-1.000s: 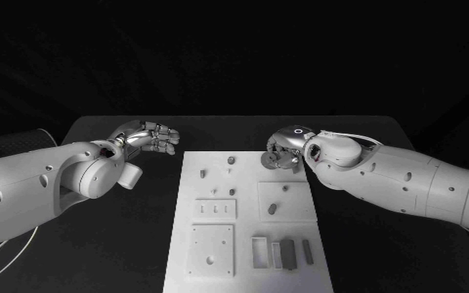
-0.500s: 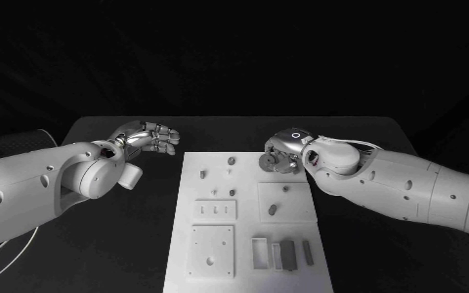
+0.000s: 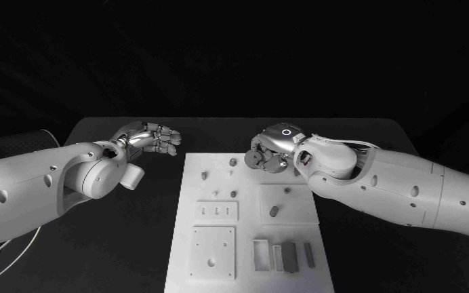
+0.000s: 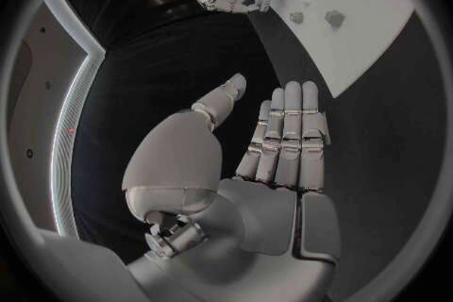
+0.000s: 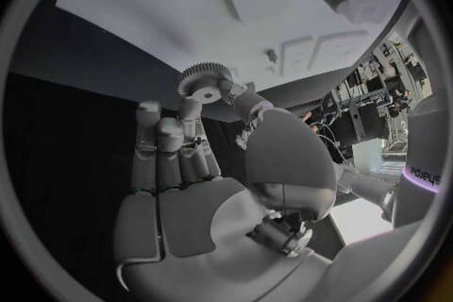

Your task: Assemble the parts on the task board

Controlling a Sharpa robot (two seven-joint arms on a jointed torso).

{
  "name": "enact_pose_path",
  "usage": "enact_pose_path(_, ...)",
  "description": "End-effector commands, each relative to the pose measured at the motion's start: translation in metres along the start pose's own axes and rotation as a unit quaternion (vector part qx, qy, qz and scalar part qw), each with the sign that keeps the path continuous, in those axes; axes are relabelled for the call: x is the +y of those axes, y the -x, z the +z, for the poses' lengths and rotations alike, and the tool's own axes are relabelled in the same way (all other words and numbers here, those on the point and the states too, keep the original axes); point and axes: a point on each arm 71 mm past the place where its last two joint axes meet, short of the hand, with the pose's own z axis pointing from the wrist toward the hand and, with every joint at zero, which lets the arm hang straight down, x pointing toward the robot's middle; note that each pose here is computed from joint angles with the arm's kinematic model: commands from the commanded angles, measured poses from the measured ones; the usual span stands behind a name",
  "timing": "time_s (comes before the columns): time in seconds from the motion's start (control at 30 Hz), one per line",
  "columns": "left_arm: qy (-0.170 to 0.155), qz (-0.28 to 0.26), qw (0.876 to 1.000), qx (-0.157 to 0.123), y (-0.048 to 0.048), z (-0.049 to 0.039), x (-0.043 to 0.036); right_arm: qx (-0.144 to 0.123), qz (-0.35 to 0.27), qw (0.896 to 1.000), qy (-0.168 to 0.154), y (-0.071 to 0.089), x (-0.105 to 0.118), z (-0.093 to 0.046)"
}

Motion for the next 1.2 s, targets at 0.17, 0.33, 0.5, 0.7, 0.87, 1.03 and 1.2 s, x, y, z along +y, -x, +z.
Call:
enact_pose_path(0.17,-0.008,0.002,1.000,0.000,-0.0017,0.0009,-0.0022,-0.023,-0.016,0.999,0.026,0.008,0.030,0.013)
enact_pose_path(0.33,-0.008,0.002,1.000,0.000,-0.0020,0.0011,-0.0023,-0.032,-0.025,0.998,0.044,0.010,0.048,0.021)
enact_pose_path(0.5,-0.008,0.002,1.000,0.001,-0.0031,0.0012,-0.0026,-0.025,-0.034,0.998,0.055,0.003,0.058,0.026)
enact_pose_path(0.7,-0.008,0.002,1.000,0.001,-0.0029,0.0011,-0.0025,-0.015,-0.042,0.997,0.067,-0.006,0.068,0.029)
enact_pose_path(0.87,-0.008,0.001,1.000,0.002,-0.0031,0.0010,-0.0025,-0.005,-0.050,0.996,0.070,-0.015,0.070,0.029)
enact_pose_path(1.03,-0.007,0.001,1.000,0.002,-0.0029,0.0011,-0.0024,-0.011,-0.062,0.995,0.071,-0.019,0.069,0.032)
enact_pose_path(1.2,-0.007,0.001,1.000,0.004,-0.0042,0.0014,-0.0027,-0.015,-0.067,0.995,0.071,-0.020,0.068,0.033)
